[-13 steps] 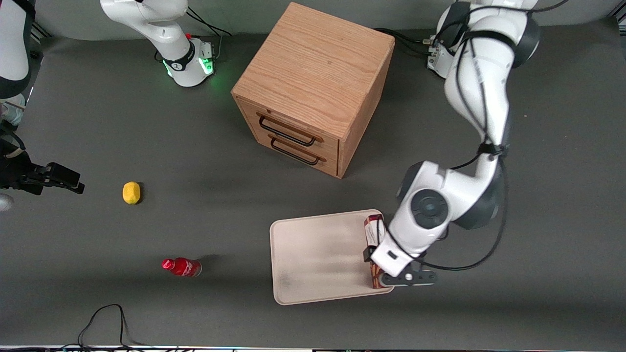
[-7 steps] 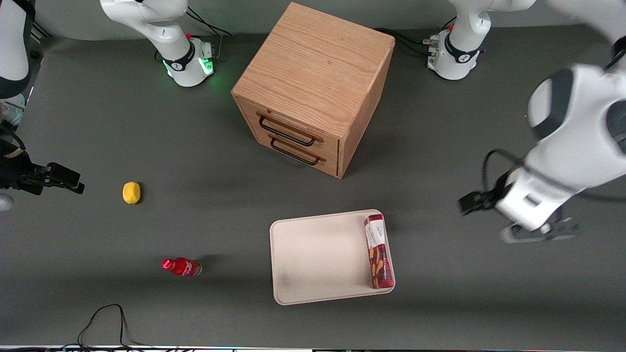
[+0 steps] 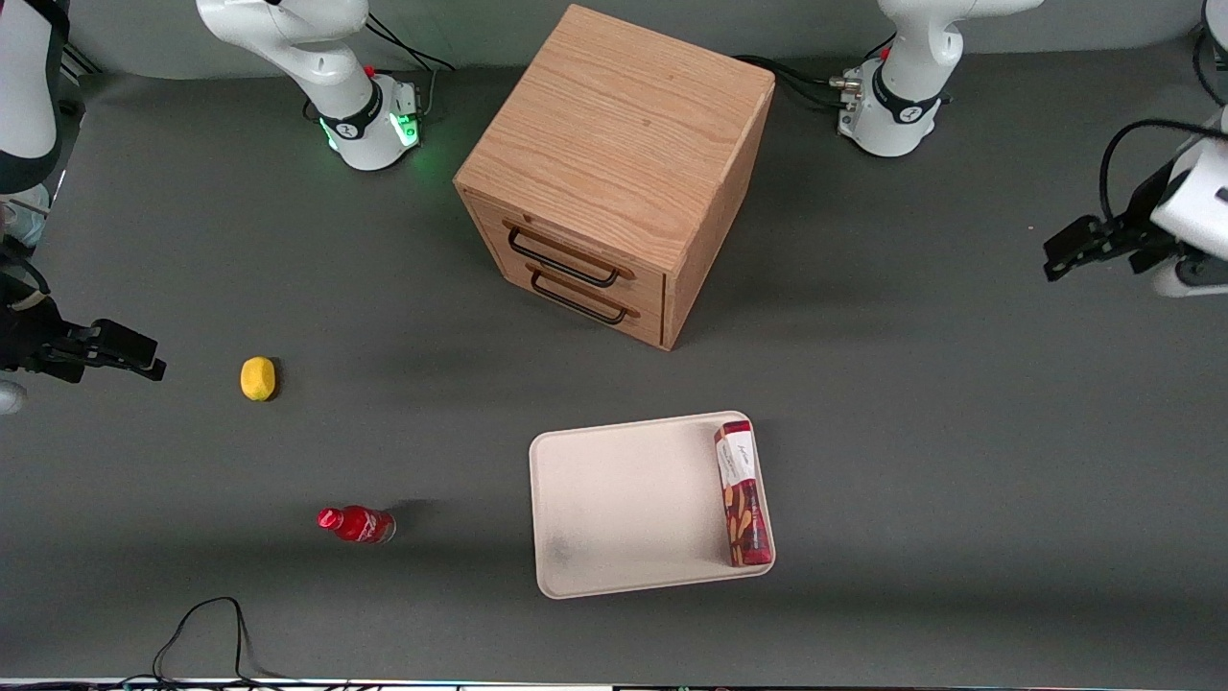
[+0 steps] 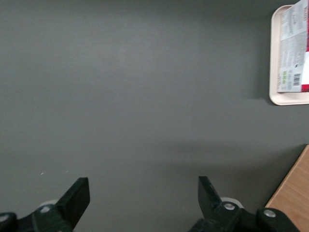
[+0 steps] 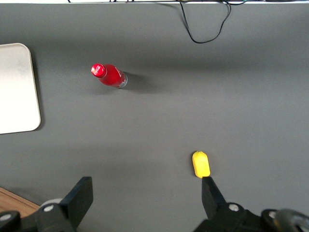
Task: Place red cookie box on tray
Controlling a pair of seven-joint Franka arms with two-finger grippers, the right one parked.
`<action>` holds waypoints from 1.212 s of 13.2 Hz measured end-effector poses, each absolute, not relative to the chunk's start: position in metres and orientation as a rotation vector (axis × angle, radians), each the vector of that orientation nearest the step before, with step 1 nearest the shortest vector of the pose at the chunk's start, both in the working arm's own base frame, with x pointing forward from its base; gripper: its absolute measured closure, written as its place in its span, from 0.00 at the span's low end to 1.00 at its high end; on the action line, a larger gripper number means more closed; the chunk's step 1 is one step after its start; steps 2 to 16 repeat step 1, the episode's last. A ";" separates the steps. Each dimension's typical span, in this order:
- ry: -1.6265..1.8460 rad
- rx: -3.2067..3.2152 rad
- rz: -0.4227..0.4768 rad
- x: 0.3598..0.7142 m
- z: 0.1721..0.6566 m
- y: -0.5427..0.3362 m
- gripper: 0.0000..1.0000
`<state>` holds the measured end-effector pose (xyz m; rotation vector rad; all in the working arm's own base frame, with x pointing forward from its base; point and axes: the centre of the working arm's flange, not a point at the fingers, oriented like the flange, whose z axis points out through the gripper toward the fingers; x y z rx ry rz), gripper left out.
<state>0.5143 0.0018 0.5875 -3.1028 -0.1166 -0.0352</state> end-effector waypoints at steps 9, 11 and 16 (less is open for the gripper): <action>-0.118 -3.099 -0.043 0.508 0.590 0.002 0.00; -0.118 -3.099 -0.043 0.508 0.590 0.002 0.00; -0.118 -3.099 -0.043 0.508 0.590 0.002 0.00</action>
